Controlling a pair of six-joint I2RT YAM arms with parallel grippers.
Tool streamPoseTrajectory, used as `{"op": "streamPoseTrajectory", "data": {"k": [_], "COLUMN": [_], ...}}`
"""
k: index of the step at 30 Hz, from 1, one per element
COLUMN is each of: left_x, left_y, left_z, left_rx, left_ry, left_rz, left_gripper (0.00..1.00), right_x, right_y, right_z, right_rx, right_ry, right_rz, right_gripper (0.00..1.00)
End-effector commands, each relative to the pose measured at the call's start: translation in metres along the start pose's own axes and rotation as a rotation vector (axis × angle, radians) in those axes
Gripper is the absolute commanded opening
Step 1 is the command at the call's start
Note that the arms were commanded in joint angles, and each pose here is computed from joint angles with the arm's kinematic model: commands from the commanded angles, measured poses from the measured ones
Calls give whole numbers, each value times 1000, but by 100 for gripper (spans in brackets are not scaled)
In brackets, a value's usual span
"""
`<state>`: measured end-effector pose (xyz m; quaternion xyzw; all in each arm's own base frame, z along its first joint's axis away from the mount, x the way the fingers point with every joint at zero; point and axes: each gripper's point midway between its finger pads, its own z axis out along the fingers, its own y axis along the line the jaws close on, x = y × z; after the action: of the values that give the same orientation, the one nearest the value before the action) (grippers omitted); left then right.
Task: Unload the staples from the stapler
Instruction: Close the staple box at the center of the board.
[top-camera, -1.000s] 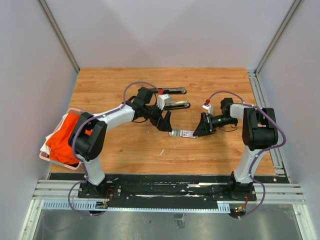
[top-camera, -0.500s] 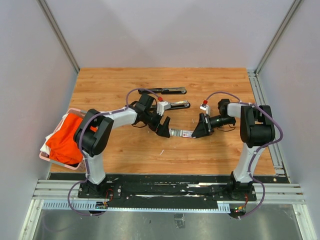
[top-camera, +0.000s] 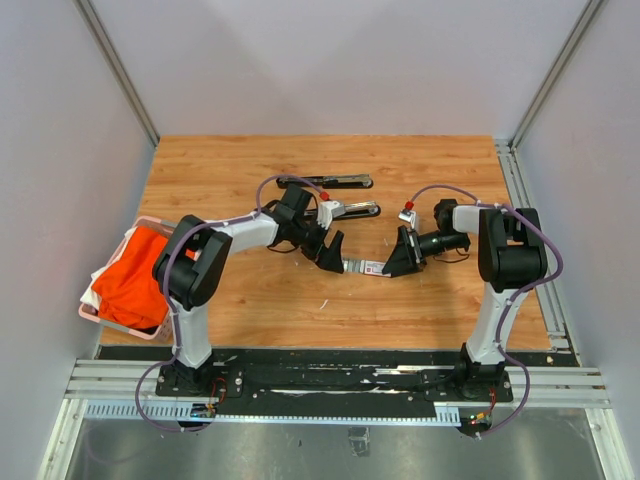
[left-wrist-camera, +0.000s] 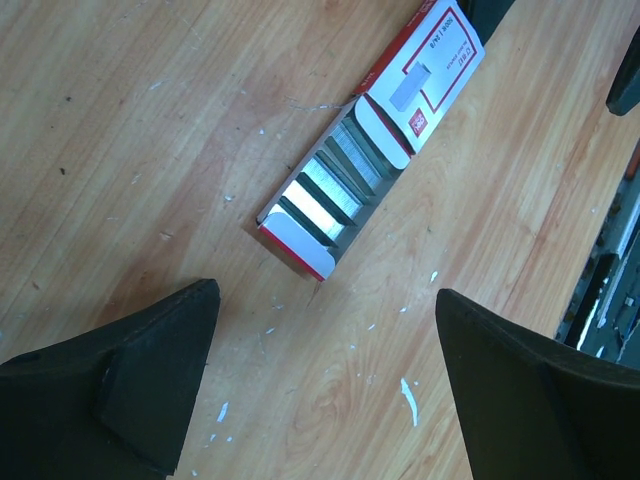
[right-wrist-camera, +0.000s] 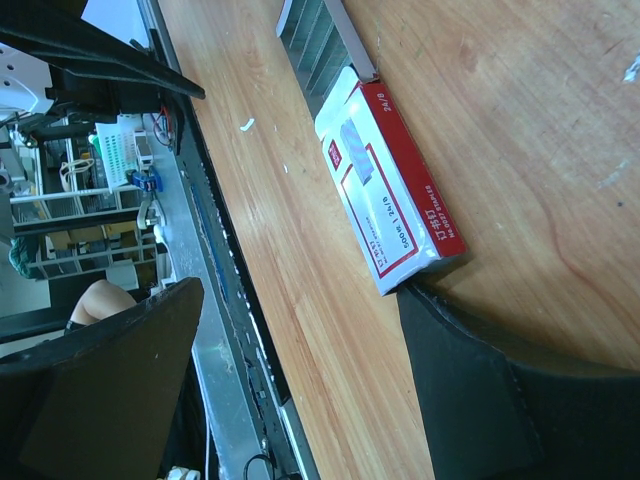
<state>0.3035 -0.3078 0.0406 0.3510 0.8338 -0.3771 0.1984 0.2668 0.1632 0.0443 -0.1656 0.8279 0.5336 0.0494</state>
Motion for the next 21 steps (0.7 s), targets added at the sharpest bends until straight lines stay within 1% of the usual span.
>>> {"op": "streamPoseTrajectory", "data": {"k": [1, 17, 21], "left_x": [7, 9, 10], "left_y": [-7, -7, -7], "left_z": [7, 12, 12], "left_rx": [31, 31, 33], "left_ry": [23, 27, 25], "left_rz": [-8, -26, -28], "left_gripper": [94, 93, 93], "right_x": [11, 14, 6], "right_y": [-33, -52, -47], "right_z": [5, -7, -15], "right_rx": [132, 283, 315], "right_ry": [75, 106, 96], "right_rz": [-68, -93, -179], "right_gripper": [83, 83, 83]}}
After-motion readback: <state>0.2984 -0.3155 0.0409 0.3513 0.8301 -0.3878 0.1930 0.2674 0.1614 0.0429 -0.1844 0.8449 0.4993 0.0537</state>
